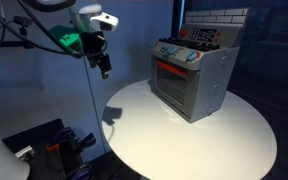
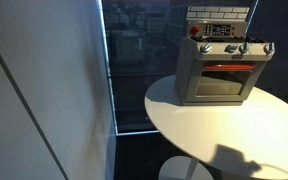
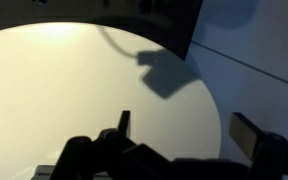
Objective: Turn the knob on the stove
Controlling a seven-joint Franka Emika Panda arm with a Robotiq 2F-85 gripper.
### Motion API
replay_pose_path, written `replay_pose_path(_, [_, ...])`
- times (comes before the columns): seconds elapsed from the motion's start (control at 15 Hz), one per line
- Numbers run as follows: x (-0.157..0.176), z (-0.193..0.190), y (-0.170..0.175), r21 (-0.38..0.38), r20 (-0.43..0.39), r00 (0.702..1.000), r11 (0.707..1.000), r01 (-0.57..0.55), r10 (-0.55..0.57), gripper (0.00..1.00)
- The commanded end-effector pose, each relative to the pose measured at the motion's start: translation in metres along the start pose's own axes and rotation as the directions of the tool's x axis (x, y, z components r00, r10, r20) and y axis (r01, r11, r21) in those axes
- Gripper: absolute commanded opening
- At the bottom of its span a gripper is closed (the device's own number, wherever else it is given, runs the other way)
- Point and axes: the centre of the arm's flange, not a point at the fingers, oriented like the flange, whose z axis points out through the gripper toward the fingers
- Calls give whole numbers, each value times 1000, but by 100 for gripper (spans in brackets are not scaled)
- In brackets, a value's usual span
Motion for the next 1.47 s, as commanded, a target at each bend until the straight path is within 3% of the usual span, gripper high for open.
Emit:
replay_pose_path(0.0, [0, 0, 0, 0, 0, 1000, 1000, 0, 0, 100])
replay_pose_path(0.4, [8, -9, 2, -11, -33, 999, 1000, -8, 8, 100])
replay_pose_path(0.8, [40, -43, 4, -27, -146, 989, 999, -30, 26, 100])
replay_pose_path(1.4, [104, -93, 15, -128, -380, 924, 988, -91, 36, 100])
